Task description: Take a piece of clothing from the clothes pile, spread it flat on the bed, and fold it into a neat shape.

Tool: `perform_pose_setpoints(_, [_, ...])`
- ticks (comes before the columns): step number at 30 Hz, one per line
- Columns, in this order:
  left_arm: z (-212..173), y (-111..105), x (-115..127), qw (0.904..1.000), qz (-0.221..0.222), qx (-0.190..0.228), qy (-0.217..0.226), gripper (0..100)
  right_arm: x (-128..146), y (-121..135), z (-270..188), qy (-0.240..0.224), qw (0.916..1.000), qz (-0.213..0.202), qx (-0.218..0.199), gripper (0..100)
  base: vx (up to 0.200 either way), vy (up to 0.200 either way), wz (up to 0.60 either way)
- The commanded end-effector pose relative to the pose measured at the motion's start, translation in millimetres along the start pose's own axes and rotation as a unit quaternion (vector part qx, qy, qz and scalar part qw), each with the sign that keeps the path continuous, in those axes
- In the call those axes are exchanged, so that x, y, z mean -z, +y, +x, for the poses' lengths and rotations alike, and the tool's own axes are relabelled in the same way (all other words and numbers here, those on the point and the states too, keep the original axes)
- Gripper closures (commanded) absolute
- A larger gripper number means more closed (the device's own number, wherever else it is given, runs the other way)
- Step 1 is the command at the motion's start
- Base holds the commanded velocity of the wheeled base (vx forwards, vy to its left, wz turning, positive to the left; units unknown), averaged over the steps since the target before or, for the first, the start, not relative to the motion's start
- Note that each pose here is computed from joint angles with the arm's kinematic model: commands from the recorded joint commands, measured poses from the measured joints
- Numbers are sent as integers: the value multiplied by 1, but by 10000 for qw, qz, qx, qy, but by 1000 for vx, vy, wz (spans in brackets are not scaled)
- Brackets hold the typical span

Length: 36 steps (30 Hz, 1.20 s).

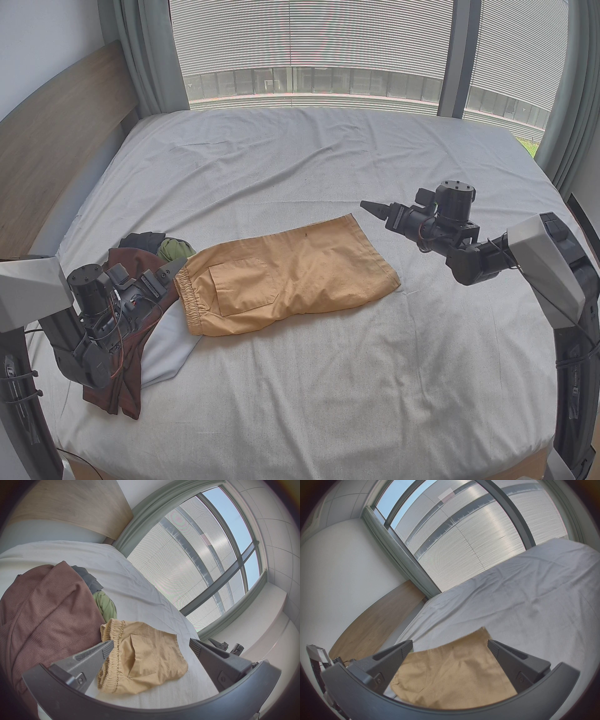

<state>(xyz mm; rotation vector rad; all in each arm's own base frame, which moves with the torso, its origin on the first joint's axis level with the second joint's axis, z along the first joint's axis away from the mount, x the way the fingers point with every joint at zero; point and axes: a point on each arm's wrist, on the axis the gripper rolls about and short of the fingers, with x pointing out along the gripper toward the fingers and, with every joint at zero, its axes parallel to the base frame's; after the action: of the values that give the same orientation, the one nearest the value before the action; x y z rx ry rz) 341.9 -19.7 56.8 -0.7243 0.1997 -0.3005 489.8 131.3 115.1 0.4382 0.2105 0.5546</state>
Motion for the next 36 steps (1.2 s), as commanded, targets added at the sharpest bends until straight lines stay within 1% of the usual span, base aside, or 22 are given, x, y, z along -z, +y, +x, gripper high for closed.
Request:
perform_pose_setpoints(1, [-23, -30, -4, 9989, 102, 424, 175, 0, 2, 31, -62, 151, 9979, 300, -552, 0, 0, 0, 0])
perform_pose_setpoints(3, [-25, -35, -1, 9984, 158, 483, 235, 0, 13, 29, -66, 180, 9979, 310, -545, 0, 0, 0, 0])
perform_pose_setpoints(7, [-26, -41, 9, 9968, 415, 550, 399, 0, 38, 28, -71, 320, 9972, 345, -575, 0, 0, 0, 0])
perform_pose_setpoints(8, [-26, -41, 9, 9968, 431, 551, 398, 0, 39, 28, -71, 323, 9972, 356, -565, 0, 0, 0, 0])
perform_pose_setpoints(9, [-26, -41, 12, 9961, 534, 551, 446, 0, 52, 24, -72, 414, 9969, 379, -552, 0, 0, 0, 0])
perform_pose_setpoints(12, [-27, -35, 18, 9951, 694, 455, 547, 0, 80, 10, -67, 547, 9964, 435, -481, 0, 0, 0, 0])
perform_pose_setpoints(13, [-27, -35, 18, 9950, 699, 450, 553, 0, 81, 10, -67, 550, 9964, 437, -471, 0, 0, 0, 0])
perform_pose_setpoints(14, [-27, -30, 20, 9945, 779, 384, 594, 0, 93, 3, -65, 582, 9963, 451, -454, 0, 0, 0, 0])
perform_pose_setpoints(16, [-26, -29, 21, 9936, 876, 373, 613, 0, 104, 0, -63, 625, 9959, 461, -457, 0, 0, 0, 0])
perform_pose_setpoints(17, [-26, -29, 21, 9935, 884, 374, 613, 0, 104, 0, -62, 632, 9959, 463, -454, 0, 0, 0, 0])
perform_pose_setpoints(18, [-26, -28, 22, 9930, 940, 363, 618, 0, 111, -2, -60, 681, 9955, 469, -454, 0, 0, 0, 0])
perform_pose_setpoints(23, [-26, -27, 24, 9921, 1024, 334, 637, 0, 119, 6, -57, 809, 9942, 483, -515, 0, 0, 0, 0])
perform_pose_setpoints(24, [-25, -27, 24, 9921, 1022, 329, 643, 0, 120, 6, -56, 819, 9941, 484, -518, 0, 0, 0, 0])
perform_pose_setpoints(26, [-24, -25, 26, 9921, 1017, 298, 674, 0, 130, 3, -54, 942, 9930, 524, -486, 0, 0, 0, 0])
perform_pose_setpoints(28, [-24, -25, 27, 9921, 1017, 298, 674, 0, 131, 3, -54, 949, 9929, 525, -482, 0, 0, 0, 0])
perform_pose_setpoints(33, [-23, -23, 27, 9921, 1010, 279, 687, 0, 144, -7, -46, 1009, 9928, 561, -329, 0, 0, 0, 0])
perform_pose_setpoints(34, [-23, -23, 27, 9922, 1013, 282, 671, 0, 150, -12, -46, 1093, 9918, 602, -258, 0, 0, 0, 0])
perform_pose_setpoints(36, [-23, -22, 26, 9923, 1011, 265, 668, 0, 151, -13, -46, 1121, 9915, 615, -235, 0, 0, 0, 0])
